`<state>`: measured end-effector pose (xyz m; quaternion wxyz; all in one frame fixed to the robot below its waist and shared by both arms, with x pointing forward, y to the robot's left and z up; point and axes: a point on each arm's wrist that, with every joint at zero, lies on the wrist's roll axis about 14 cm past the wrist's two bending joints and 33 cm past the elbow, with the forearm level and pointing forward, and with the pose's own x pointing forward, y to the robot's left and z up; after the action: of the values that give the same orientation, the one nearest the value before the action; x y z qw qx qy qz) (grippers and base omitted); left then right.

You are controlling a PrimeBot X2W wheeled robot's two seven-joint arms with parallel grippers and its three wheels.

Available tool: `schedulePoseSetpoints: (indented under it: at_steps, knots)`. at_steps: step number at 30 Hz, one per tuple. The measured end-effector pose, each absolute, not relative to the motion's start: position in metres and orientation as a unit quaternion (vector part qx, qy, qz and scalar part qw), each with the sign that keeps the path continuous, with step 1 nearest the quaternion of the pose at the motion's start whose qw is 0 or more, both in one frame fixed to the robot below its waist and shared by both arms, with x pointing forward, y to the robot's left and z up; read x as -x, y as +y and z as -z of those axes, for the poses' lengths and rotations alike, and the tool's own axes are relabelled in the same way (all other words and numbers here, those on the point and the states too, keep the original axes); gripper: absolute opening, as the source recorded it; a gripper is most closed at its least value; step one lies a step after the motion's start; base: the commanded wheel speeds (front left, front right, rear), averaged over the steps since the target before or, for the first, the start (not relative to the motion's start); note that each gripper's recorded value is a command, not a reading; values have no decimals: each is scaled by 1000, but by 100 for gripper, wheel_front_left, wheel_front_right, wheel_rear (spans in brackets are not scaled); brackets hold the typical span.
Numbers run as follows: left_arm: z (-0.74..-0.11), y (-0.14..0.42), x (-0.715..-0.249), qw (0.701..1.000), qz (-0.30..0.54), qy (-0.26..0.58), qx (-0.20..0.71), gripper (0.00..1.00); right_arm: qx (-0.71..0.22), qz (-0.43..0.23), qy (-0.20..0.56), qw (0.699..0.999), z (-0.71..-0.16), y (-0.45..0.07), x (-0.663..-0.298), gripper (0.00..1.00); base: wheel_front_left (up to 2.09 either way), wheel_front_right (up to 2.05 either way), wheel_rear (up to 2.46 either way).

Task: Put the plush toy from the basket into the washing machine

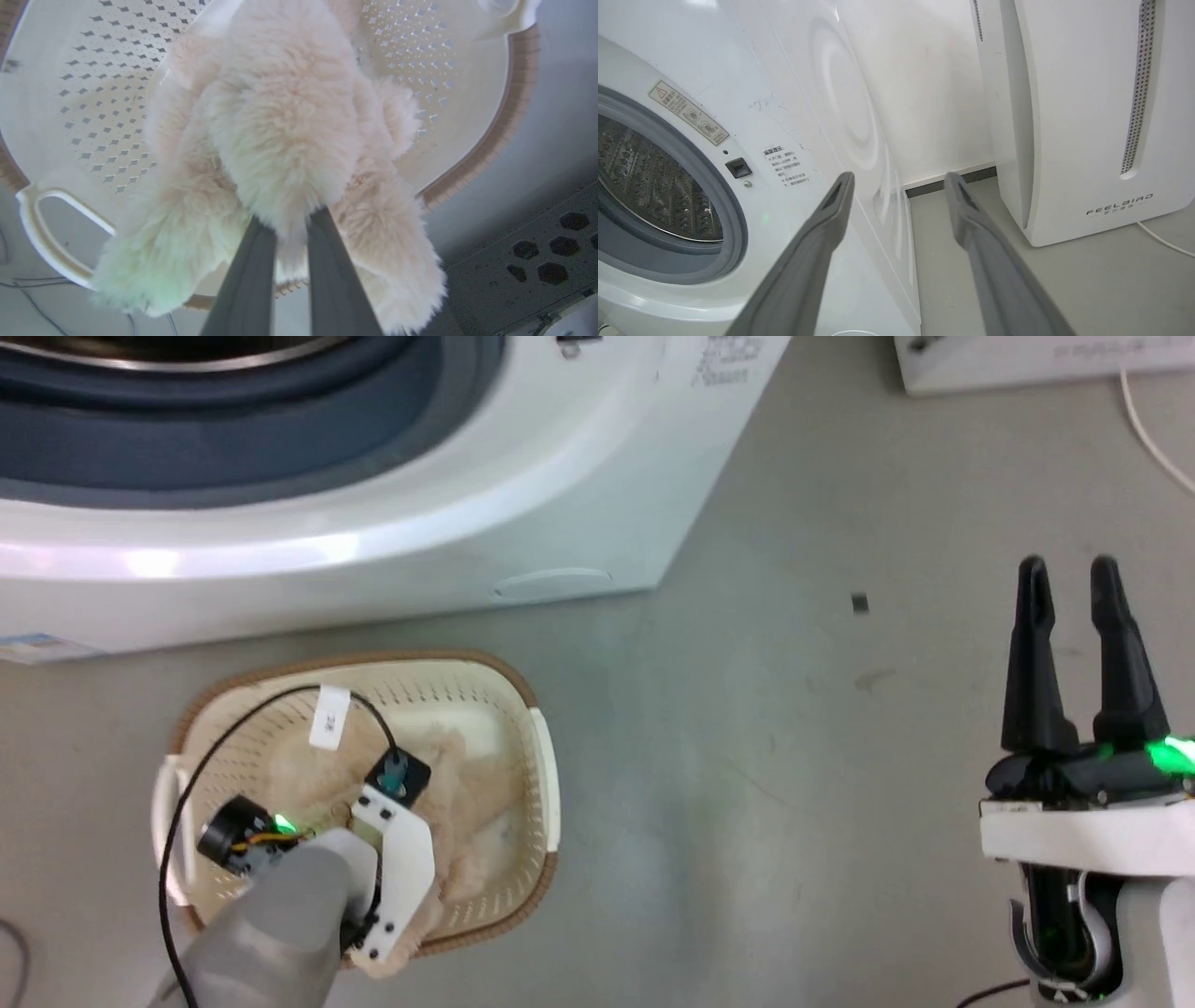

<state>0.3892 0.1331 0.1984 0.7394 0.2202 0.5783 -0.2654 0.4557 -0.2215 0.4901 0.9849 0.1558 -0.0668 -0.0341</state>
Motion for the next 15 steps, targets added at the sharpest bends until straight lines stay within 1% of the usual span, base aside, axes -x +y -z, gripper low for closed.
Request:
schedulePoseSetpoints:
  at_steps: [15]
  knots:
    - [-277, 129, -373, 843, 235, 461, -149, 0, -163, 2, -97, 982, -530, -199, -411, 100, 0, 0, 0]
